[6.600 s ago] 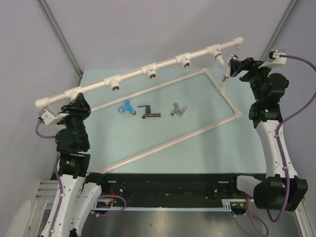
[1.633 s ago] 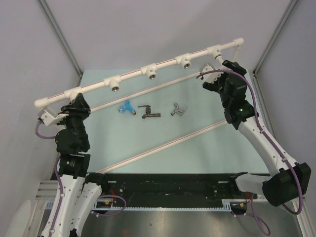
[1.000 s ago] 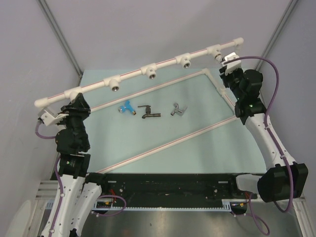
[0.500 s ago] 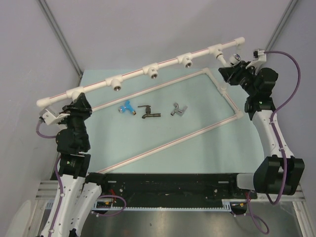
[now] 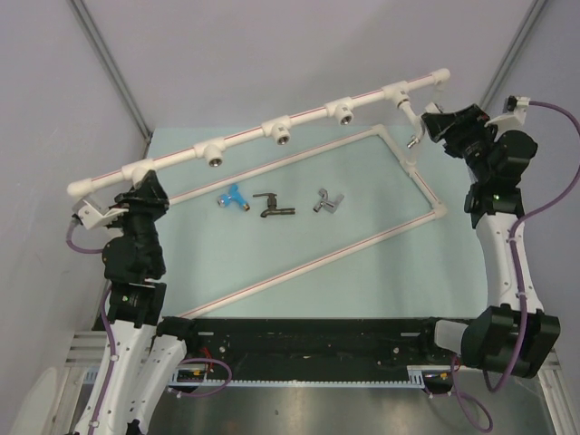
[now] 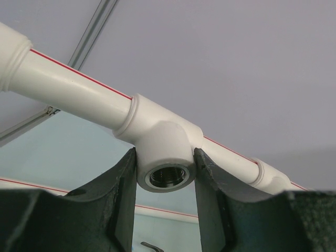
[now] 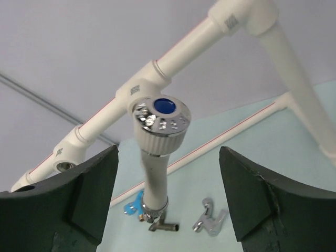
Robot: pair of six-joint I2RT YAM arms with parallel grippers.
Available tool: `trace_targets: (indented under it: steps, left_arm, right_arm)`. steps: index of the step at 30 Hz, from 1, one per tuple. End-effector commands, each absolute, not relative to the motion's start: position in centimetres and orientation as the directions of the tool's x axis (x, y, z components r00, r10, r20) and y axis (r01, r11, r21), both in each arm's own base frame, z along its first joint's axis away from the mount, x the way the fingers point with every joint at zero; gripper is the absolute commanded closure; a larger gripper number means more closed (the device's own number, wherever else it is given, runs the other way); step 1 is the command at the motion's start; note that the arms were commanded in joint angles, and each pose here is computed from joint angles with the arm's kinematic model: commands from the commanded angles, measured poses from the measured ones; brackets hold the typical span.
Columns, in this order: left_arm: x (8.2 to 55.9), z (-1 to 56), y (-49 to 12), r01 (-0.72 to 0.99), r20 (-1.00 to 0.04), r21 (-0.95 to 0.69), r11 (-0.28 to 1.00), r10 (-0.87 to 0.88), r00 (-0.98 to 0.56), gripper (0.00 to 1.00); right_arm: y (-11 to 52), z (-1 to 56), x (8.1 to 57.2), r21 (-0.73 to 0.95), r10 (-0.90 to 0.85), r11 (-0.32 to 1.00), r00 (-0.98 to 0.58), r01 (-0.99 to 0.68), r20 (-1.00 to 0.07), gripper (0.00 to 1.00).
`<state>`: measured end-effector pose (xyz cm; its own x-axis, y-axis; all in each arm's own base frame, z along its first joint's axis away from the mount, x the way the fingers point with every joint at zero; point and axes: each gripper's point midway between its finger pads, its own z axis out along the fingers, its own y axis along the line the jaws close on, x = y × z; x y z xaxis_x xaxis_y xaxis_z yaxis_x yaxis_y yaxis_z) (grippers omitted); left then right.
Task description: Install the water faucets
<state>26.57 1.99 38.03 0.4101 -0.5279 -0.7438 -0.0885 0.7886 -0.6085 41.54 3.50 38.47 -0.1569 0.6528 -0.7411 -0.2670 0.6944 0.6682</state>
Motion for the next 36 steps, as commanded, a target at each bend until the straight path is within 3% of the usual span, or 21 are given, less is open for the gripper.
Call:
trace_targets:
  steps: [1, 15, 26, 36]
  left_arm:
    - [27.2, 36.3, 0.5, -0.067, -0.789, -0.568, 0.82, -0.52, 0.327, 1.0]
    - [27.2, 36.2, 0.6, -0.069, -0.79, -0.568, 0.82, -0.519, 0.327, 1.0]
    - [27.2, 36.3, 0.5, -0.069, -0.792, -0.565, 0.822, -0.517, 0.326, 1.0]
    - [27.3, 36.2, 0.4, -0.065, -0.791, -0.566, 0.822, -0.52, 0.323, 1.0]
  right_arm:
    - [1.2, 42.7, 39.4, 0.511, 0.536, 0.828, 0.058, -0.229, -0.842, 0.17]
    - [-0.2, 42.0, 42.4, 0.503, 0.53, 0.84, 0.105, -0.205, -0.842, 0.18]
    - [0.0, 34.2, 45.0, 0.567, 0.555, 0.816, -0.119, -0.115, -0.823, 0.18]
    - [4.6, 33.4, 43.5, 0.566, 0.512, 0.786, -0.252, -0.249, -0.821, 0.18]
